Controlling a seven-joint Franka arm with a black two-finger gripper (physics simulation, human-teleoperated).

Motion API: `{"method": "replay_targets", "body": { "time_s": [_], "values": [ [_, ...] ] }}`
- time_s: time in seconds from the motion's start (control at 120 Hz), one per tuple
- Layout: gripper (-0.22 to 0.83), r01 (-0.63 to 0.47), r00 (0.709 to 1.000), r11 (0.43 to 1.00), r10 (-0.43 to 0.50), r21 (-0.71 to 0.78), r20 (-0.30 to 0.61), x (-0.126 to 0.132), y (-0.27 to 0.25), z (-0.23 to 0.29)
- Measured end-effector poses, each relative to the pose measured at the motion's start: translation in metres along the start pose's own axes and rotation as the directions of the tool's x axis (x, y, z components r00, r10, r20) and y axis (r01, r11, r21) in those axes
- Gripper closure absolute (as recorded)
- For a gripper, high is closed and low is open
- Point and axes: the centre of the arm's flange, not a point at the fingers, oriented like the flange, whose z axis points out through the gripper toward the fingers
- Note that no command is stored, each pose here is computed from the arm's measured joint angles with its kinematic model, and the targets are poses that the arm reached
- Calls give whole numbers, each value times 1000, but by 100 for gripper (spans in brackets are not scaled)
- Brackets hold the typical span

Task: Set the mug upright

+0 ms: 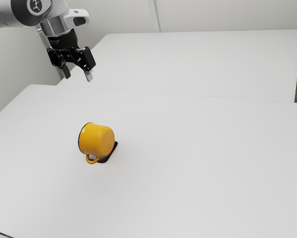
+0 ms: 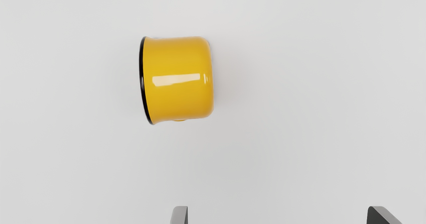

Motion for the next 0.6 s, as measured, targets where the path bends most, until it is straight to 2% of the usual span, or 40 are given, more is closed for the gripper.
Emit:
{"method": "replay_targets", "body": {
  "time_s": [0.267,0.6],
  "values": [
    [2,-4,1000,1000,4,-3,8,3,-1,4],
    [2,29,999,999,-27,-29,44,19,-37,25]
  ]
}}
